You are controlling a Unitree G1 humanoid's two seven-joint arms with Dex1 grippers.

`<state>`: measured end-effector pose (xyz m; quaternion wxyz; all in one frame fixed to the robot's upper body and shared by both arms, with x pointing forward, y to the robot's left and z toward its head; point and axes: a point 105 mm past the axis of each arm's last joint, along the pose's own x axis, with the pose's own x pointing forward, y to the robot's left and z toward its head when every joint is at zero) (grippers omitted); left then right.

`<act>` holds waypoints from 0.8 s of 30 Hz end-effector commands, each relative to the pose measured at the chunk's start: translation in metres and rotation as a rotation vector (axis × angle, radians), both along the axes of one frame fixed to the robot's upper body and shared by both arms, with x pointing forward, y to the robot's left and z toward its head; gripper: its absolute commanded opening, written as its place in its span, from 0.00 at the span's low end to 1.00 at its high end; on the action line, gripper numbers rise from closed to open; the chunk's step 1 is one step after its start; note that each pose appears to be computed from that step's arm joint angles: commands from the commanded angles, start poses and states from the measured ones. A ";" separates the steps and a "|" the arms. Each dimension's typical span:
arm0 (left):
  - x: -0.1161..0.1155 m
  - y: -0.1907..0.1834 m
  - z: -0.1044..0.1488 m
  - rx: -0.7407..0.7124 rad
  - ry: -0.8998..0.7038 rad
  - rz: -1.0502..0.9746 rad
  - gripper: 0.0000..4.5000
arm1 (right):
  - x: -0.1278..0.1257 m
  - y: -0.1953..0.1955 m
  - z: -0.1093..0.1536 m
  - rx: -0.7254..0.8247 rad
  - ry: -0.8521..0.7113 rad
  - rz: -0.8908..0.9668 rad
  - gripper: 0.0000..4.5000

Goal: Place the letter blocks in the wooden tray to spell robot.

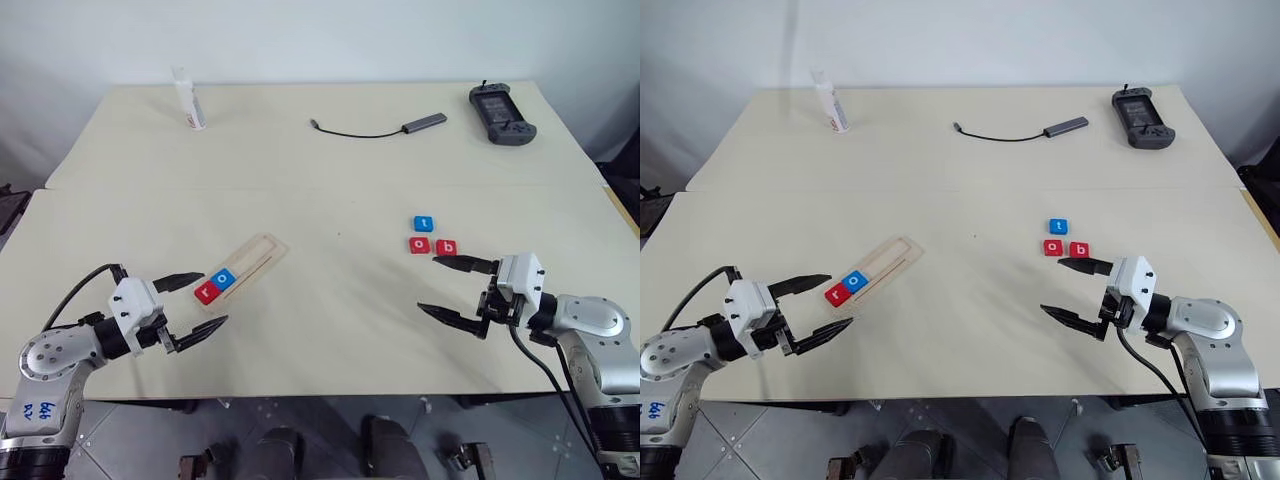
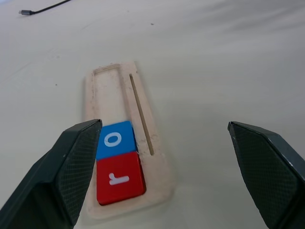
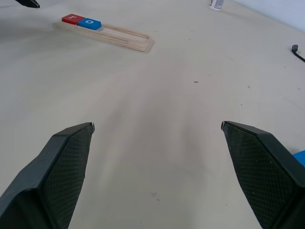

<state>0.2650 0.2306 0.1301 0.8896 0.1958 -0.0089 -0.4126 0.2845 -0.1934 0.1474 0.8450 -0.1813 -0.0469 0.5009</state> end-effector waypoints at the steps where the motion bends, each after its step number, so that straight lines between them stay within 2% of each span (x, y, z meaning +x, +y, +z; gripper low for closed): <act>1: 0.002 0.001 0.005 -0.012 -0.026 0.013 1.00 | -0.001 -0.003 0.007 0.016 -0.032 -0.010 0.99; 8: -0.007 0.026 -0.004 -0.080 -0.027 0.183 1.00 | 0.004 0.015 0.018 0.091 -0.048 0.027 0.99; 14: -0.036 0.066 -0.033 -0.129 0.031 0.403 1.00 | 0.010 0.052 0.044 0.172 -0.102 0.141 0.99; 17: -0.044 0.077 -0.038 -0.137 0.029 0.455 1.00 | 0.009 0.066 0.052 0.183 -0.105 0.198 0.99; 24: -0.041 0.066 -0.035 -0.186 0.025 0.418 1.00 | 0.005 0.078 0.055 0.182 -0.083 0.249 0.99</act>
